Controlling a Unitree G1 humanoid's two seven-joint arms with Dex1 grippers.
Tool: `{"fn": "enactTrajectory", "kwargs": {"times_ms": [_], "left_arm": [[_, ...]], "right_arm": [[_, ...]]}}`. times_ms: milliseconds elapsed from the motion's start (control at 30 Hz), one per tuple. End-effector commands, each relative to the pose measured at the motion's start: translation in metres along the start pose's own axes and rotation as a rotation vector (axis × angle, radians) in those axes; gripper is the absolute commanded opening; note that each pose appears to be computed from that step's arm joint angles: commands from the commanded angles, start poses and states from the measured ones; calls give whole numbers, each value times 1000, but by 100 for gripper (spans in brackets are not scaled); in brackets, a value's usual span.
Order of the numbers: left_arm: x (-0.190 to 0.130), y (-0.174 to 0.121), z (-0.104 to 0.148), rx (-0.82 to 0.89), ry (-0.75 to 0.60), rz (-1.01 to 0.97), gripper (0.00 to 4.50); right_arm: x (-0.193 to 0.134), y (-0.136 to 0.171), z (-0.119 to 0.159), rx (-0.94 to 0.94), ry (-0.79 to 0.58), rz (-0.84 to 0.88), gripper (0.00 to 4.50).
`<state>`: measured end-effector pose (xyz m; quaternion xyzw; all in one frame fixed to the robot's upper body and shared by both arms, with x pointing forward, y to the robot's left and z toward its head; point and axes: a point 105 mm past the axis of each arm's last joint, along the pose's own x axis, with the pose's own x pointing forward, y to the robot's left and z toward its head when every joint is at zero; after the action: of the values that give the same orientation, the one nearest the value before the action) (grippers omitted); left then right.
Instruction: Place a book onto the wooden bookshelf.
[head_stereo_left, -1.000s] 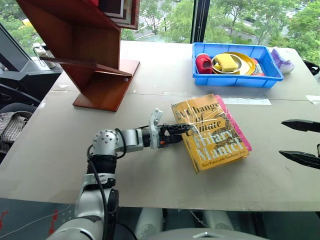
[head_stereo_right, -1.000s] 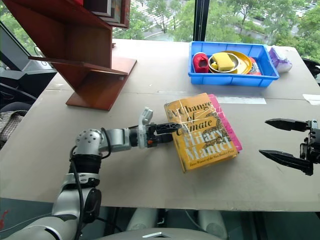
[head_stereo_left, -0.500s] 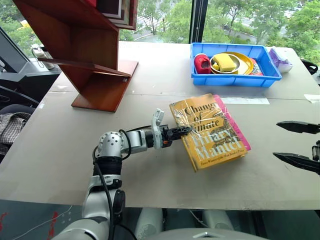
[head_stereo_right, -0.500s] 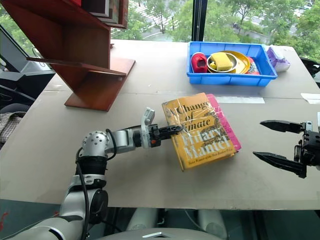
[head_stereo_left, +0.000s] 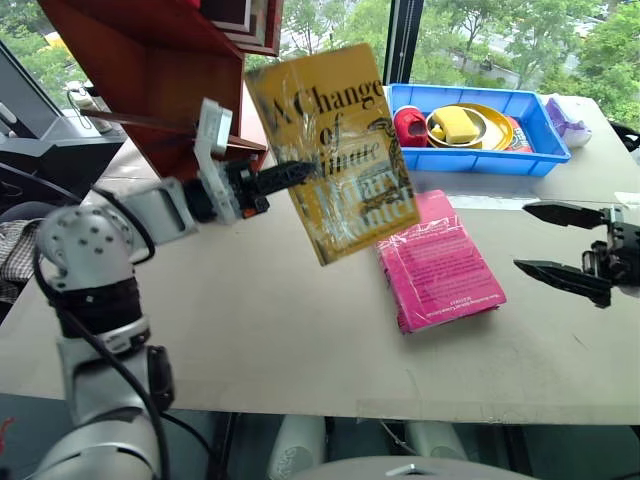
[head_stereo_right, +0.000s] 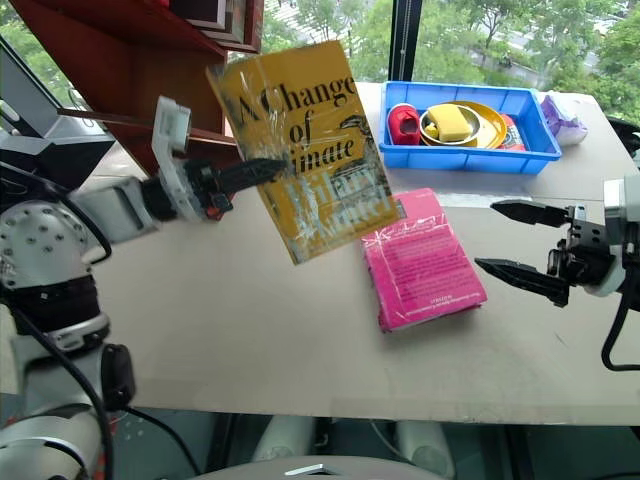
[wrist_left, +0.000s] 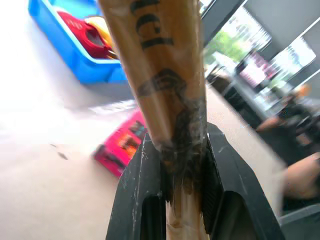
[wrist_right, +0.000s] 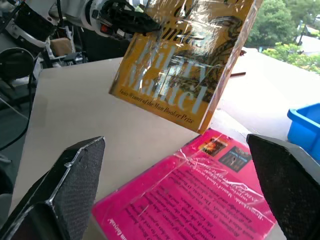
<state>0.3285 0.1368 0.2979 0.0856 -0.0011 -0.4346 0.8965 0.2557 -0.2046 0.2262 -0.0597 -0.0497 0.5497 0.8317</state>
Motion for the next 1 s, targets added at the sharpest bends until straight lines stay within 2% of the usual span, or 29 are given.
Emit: {"fn": "enactTrajectory", "kwargs": {"times_ms": [33, 67, 167, 267, 333, 467, 567, 633, 767, 1000], "left_arm": [[4, -13, 36, 552, -39, -17, 28], [2, -12, 47, 791, -32, -2, 28], [-6, -3, 76, 1208, -2, 33, 28], [-19, 13, 98, 1379, 34, 84, 28], [-33, 24, 103, 1447, 127, 90, 28], [-66, 50, 103, 1487, 356, 122, 28], [-98, 81, 80, 1448, 654, 116, 28], [-103, 94, 75, 1418, 690, 138, 28], [-117, 123, 55, 1352, 853, 174, 28], [-118, 147, 32, 1311, 908, 192, 28]], "right_arm": [[3, -5, 10, -54, -36, 3, 450], [4, -6, 12, -61, -46, 6, 450], [7, -9, 16, -77, -66, 13, 450], [8, -11, 17, -84, -77, 16, 450], [8, -11, 18, -89, -82, 17, 450], [9, -9, 19, -99, -97, 20, 450], [14, -9, 21, -110, -116, 29, 450], [18, -9, 21, -114, -123, 37, 450], [25, -6, 23, -124, -139, 59, 450], [28, 3, 35, -142, -177, 76, 450]]}}
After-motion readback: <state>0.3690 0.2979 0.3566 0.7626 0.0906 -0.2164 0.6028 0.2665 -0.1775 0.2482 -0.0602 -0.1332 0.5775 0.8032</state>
